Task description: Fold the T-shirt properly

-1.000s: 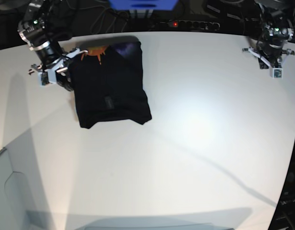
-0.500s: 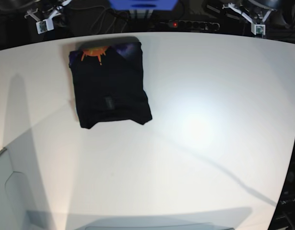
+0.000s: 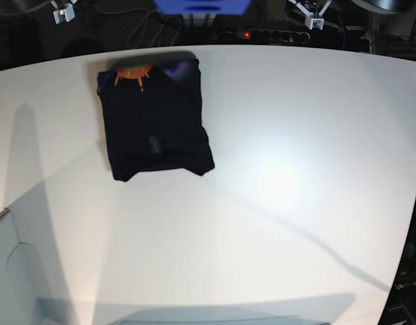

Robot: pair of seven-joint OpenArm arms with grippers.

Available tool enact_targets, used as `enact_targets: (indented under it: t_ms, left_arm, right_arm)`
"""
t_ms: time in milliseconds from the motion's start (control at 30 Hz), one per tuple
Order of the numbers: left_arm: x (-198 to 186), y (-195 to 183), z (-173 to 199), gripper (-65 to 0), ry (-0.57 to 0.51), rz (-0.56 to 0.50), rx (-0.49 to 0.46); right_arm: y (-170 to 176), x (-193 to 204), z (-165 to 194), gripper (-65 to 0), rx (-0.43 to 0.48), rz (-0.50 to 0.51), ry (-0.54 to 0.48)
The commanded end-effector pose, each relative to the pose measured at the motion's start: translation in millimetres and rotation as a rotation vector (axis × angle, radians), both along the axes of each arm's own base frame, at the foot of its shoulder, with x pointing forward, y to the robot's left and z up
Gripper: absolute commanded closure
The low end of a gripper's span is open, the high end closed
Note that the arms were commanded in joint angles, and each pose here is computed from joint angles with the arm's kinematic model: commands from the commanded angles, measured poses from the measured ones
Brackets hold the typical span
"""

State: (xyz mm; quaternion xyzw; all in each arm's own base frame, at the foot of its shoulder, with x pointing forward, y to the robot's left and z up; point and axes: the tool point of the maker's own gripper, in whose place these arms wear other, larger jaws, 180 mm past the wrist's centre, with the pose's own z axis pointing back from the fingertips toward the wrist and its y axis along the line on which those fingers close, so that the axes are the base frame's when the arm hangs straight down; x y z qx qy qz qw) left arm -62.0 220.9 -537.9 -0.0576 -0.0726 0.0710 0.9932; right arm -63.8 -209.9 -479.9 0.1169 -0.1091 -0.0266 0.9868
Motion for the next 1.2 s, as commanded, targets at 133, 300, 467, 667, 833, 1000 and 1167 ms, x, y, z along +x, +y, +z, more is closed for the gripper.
enact_targets:
  t_ms: [133,300,467,667,833,1000,1167]
  left_arm:
    - [-27,20,-36,0.0,0.099,0.055,0.003]
    - [-24,39,-60,0.0,0.072,0.14,0.028]
    - [-18,25,-87,0.0,0.125,0.065,0.001]
    - [-13,-27,-104,0.0,0.159,-0.048,-0.08]
    - [-10,-24,-111,0.0,0.18,-0.086,0.04]
    - [-2,-26,-114,0.0,0.191,-0.083,0.057]
    - [5,-29,-115,0.0,0.2,-0.07,0.053]
  right_arm:
    - [8,-21,-37,0.0,0.021,-0.031,0.019]
    - [34,-42,-80,0.0,0.077,-0.078,0.043]
    - [60,-44,-115,0.0,0.158,-0.098,0.055]
    - [68,-40,-145,0.0,0.023,-0.046,0.052]
    - [71,-23,-161,0.0,-0.162,0.062,0.042]
    - [84,1,-167,0.0,-0.287,0.136,0.004]
    - [91,10,-171,0.0,-0.363,0.175,0.015]
